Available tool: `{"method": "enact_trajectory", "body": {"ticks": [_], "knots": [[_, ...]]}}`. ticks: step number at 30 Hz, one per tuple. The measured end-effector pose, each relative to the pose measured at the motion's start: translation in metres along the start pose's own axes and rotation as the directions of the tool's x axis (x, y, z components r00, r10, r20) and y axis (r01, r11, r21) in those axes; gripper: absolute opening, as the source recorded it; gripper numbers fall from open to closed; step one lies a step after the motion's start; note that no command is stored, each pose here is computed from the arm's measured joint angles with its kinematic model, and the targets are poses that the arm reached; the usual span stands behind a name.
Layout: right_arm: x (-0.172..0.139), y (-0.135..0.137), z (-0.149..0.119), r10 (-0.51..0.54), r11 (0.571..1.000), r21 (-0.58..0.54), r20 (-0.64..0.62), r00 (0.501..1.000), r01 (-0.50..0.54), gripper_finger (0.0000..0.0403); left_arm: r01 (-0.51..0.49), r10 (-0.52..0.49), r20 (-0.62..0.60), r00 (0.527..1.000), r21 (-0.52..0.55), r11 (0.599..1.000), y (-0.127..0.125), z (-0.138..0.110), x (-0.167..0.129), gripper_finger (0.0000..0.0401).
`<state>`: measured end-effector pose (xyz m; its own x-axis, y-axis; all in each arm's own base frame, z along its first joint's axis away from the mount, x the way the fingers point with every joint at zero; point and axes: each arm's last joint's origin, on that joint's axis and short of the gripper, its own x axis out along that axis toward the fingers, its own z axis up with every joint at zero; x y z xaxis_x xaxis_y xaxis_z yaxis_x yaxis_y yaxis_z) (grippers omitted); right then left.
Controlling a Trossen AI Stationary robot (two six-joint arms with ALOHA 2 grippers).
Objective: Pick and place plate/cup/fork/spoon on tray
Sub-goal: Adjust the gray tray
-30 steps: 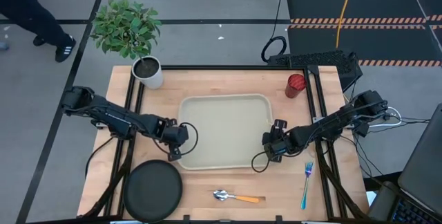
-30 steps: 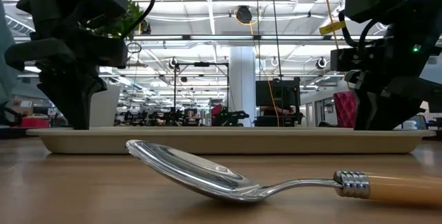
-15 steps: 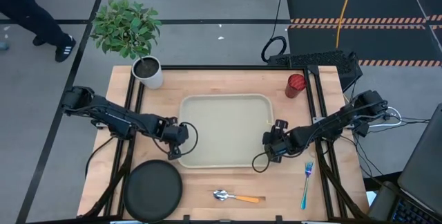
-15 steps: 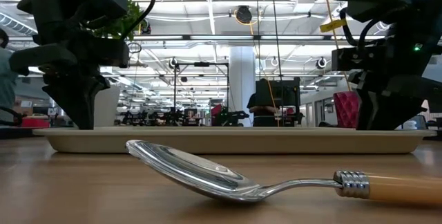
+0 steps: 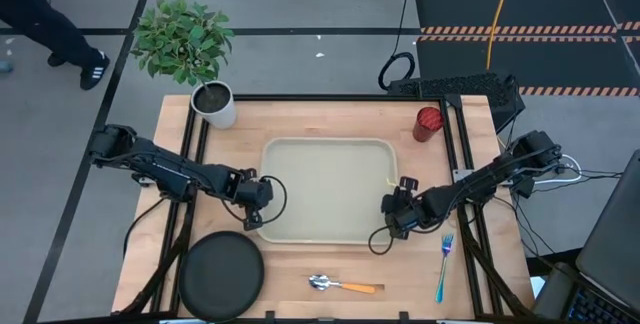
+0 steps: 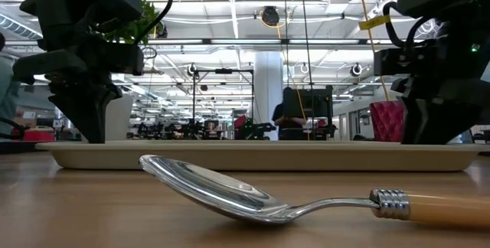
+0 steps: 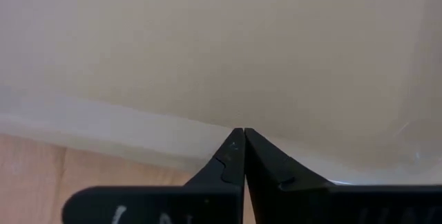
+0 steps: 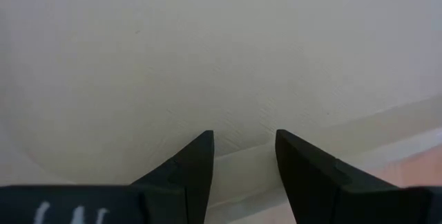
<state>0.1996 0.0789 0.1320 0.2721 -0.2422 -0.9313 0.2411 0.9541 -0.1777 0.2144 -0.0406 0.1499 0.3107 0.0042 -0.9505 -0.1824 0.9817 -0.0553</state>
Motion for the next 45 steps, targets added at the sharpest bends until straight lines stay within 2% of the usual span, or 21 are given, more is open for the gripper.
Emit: {"method": "enact_trajectory", "body": {"ticks": [8, 12, 17, 23, 28, 38, 45], "knots": [[-0.001, 0.000, 0.000, 0.003, 1.000, -0.021, 0.000, 1.000, -0.003, 0.0148, 0.009, -0.009, 0.000, 1.000, -0.001, 1.000, 0.000, 0.000, 0.000, 0.0026], [-0.006, -0.002, 0.001, 0.039, 0.999, -0.012, 0.015, 0.999, -0.039, 0.0148, 0.023, -0.023, -0.005, 1.000, 0.018, 1.000, -0.001, 0.000, 0.000, 0.0026], [-0.021, -0.006, 0.003, 0.081, 0.997, 0.008, 0.081, 0.993, -0.082, 0.0148, 0.051, -0.050, -0.025, 0.998, 0.034, 0.998, -0.001, -0.002, -0.001, 0.0026], [-0.031, -0.012, 0.004, 0.061, 0.998, 0.023, 0.149, 0.987, -0.065, 0.0148, 0.058, -0.058, -0.005, 0.998, 0.005, 0.998, -0.001, -0.001, -0.004, 0.0026], [-0.027, -0.012, 0.003, 0.048, 0.998, 0.029, 0.165, 0.985, -0.053, 0.0148, 0.058, -0.058, 0.000, 0.998, -0.017, 0.998, -0.001, -0.001, -0.004, 0.0026], [-0.004, -0.019, -0.019, 0.001, 0.999, 0.039, 0.164, 0.986, -0.008, 0.0148, 0.064, -0.064, 0.023, 0.998, -0.020, 0.998, -0.002, 0.002, -0.004, 0.0026], [-0.005, -0.022, -0.019, -0.014, 1.000, 0.009, 0.172, 0.985, 0.013, 0.0148, 0.121, -0.121, 0.006, 0.993, -0.024, 0.992, -0.004, 0.001, -0.004, 0.0026]]}}
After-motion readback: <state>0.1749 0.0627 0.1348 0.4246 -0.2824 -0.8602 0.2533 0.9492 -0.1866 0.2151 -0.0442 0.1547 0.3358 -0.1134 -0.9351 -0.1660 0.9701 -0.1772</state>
